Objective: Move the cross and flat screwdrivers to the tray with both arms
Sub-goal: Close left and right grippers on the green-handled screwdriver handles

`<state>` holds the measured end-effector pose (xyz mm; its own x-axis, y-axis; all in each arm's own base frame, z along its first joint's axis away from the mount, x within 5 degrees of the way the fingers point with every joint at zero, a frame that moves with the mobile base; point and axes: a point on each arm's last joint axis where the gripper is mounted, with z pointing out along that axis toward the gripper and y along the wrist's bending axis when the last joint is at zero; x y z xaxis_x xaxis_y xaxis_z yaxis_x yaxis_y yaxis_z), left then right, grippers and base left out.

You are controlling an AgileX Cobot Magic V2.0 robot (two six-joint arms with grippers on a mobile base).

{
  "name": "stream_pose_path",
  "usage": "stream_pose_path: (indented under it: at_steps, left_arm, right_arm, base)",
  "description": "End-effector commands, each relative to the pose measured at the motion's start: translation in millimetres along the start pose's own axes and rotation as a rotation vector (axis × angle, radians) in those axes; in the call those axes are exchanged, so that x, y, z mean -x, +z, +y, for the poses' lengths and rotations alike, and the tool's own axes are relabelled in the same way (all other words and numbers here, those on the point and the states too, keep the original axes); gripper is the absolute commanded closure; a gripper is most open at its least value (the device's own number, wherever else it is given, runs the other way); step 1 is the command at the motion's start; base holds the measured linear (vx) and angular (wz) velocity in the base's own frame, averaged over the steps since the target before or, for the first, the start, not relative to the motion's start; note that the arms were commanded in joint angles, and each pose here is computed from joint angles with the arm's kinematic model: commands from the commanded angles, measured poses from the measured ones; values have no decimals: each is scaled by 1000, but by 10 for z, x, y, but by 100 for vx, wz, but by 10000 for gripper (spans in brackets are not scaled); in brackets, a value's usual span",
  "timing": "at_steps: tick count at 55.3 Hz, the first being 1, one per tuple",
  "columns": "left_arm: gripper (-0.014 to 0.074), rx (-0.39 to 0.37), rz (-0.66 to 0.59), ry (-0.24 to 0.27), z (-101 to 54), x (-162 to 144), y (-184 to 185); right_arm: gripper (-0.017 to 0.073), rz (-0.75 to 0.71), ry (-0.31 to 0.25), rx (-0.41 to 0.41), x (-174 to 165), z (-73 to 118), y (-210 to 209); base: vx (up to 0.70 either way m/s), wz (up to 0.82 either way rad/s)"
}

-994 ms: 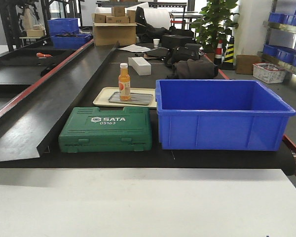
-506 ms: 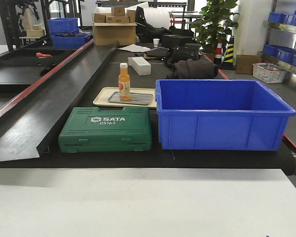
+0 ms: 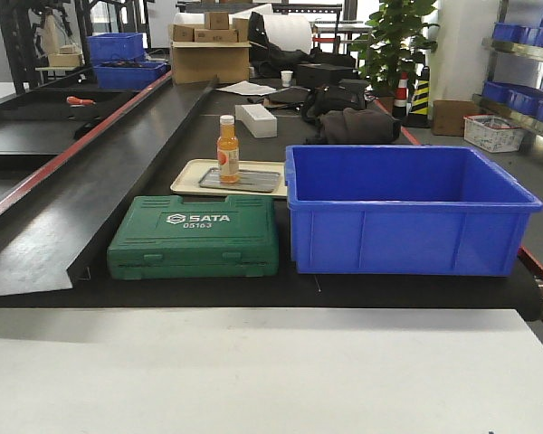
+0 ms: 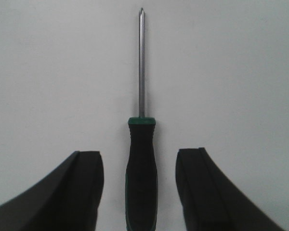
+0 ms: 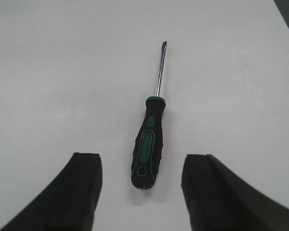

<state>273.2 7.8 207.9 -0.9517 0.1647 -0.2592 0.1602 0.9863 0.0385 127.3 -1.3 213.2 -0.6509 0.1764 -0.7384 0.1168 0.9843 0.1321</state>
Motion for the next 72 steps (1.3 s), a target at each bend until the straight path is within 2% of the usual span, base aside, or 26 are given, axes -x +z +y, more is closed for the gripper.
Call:
stream_pose_path:
  at_steps: [1, 12, 24, 41, 52, 58, 63, 69, 72]
  left_arm:
    - [123, -1, -14, 2, 12, 96, 30]
    - [123, -10, 33, 60, 23, 128, 305]
    - [123, -13, 55, 61, 31, 145, 488]
    - [123, -35, 148, 60, 23, 88, 696]
    - [123, -41, 169, 58, 20, 73, 775]
    - [123, -41, 170, 58, 19, 73, 778]
    - [123, -43, 177, 57, 17, 67, 777]
    - [123, -45, 183, 57, 16, 61, 776]
    - [123, -44, 181, 57, 17, 63, 776]
  right_arm:
    - [97, -98, -5, 10, 166, 20, -38]
    - [97, -98, -5, 10, 166, 20, -38]
    - [97, -97, -5, 9, 166, 20, -38]
    - [97, -102, -5, 10, 170, 21, -39]
    - [99, -159, -20, 15, 222, 26, -46]
    - [99, -171, -10, 19, 232, 30, -47]
    - [99, -93, 3, 3, 209, 15, -36]
    - [99, 93, 88, -48, 270, -25, 2]
    - [99, 138, 100, -64, 376, -35, 35]
  base:
    - [0, 0]
    - [0, 0]
    - [0, 0]
    - [0, 0]
    - [0, 0]
    - [0, 0]
    - [0, 0]
    - [0, 0]
    - [0, 0]
